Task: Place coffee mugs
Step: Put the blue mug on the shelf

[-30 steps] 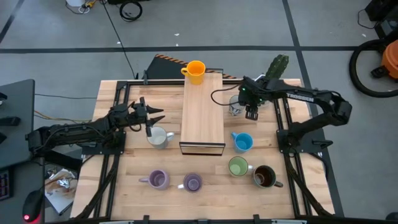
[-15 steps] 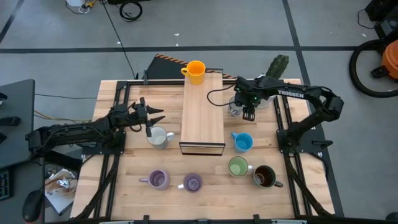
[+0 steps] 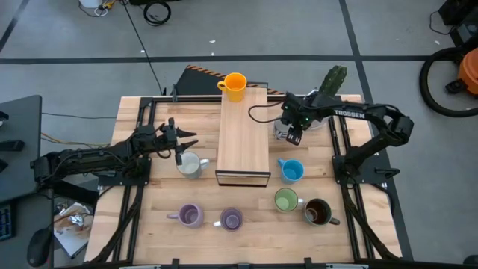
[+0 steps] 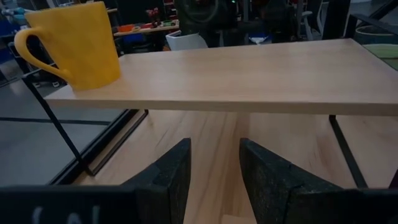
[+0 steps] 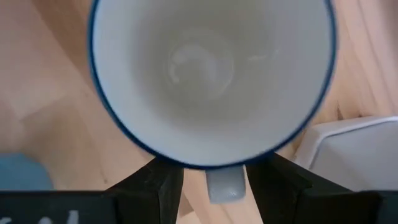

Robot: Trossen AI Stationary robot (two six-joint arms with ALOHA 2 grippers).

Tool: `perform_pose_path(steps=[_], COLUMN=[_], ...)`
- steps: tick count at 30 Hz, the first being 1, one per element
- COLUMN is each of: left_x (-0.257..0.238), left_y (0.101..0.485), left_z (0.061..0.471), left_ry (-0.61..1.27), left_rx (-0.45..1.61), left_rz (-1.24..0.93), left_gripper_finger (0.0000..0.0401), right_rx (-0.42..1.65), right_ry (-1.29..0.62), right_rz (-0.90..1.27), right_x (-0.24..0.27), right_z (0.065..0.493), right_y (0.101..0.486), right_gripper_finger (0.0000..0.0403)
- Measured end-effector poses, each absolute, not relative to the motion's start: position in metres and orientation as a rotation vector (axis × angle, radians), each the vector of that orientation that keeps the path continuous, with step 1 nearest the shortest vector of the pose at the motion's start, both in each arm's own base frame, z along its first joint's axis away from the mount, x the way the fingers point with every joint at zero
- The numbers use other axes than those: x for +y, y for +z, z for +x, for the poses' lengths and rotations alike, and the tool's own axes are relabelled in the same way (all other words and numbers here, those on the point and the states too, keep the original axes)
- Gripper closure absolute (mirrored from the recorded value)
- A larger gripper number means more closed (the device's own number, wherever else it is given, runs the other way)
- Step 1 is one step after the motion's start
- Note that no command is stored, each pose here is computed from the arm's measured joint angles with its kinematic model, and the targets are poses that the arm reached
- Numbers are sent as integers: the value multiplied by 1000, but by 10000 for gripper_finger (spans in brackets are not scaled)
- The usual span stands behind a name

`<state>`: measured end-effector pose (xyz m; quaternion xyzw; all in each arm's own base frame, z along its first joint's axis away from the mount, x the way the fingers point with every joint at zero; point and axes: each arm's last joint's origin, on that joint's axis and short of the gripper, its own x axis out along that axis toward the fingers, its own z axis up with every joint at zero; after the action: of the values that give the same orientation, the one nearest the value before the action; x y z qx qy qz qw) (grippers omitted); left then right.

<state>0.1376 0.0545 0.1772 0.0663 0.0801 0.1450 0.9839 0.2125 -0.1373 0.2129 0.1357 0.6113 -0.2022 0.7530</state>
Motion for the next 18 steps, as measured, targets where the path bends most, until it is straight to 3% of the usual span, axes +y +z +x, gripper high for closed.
perform_pose_path(steps=[6, 15, 18], left_x=[54, 54, 54], left_y=[177, 177, 177], left_z=[138, 138, 138], left_ry=[291, 291, 291], left_rx=[163, 164, 165], left_rz=[133, 131, 131], left_gripper_finger=[259, 259, 259], right_rx=[1281, 1283, 1278], right_ry=[-456, -449, -440], right_rz=[287, 283, 296], right_x=[-139, -142, -144], right_z=[215, 213, 212], right_y=[207, 207, 207], right_gripper_finger=[244, 324, 331])
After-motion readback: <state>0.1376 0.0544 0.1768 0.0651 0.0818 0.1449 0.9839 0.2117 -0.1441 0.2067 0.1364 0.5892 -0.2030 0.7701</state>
